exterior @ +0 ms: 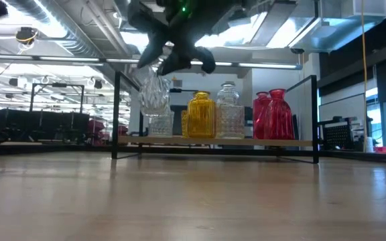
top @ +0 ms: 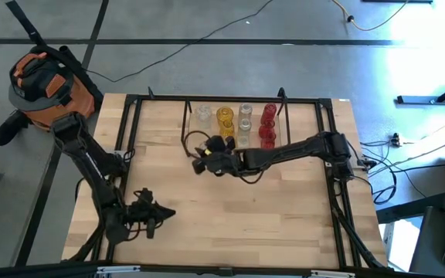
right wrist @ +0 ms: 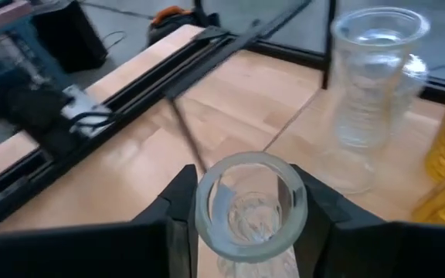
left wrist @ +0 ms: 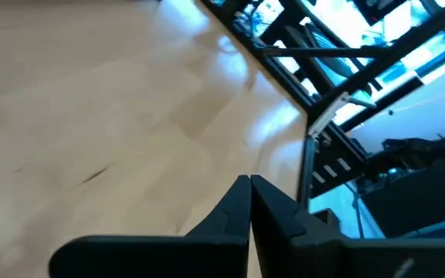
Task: Sort vases onto shelf
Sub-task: Put the transparent vase on the shelf aligned with the other transparent vases
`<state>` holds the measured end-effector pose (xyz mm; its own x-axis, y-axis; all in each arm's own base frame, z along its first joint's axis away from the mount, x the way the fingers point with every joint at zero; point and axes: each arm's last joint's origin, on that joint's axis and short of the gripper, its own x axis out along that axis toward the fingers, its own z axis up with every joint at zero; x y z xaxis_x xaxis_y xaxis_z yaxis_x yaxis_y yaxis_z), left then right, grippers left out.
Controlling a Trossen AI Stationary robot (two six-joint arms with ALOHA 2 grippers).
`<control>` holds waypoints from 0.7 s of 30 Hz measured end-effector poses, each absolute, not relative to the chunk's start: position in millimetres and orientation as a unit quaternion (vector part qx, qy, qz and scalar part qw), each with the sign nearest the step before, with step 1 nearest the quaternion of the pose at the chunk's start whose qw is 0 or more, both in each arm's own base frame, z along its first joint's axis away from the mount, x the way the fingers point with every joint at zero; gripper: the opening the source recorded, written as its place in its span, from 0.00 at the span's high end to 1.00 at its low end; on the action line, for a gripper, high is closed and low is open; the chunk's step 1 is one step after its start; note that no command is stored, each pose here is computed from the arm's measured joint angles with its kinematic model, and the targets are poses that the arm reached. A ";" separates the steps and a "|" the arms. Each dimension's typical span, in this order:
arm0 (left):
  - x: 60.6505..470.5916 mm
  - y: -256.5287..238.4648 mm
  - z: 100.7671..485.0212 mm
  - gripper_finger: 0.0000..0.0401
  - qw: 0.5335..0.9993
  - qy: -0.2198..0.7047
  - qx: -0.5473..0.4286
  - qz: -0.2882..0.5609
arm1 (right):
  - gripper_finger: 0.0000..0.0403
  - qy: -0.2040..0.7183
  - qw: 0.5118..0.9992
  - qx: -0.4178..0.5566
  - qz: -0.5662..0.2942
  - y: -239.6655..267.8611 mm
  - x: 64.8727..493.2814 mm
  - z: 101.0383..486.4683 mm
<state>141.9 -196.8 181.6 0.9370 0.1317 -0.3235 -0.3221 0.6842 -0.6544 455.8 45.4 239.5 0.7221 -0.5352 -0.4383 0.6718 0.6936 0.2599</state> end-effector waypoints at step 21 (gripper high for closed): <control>128.5 -173.5 146.9 1.00 0.889 0.127 -0.409 0.162 | 0.73 0.182 0.898 0.234 -0.326 -16.0 468.0 224.0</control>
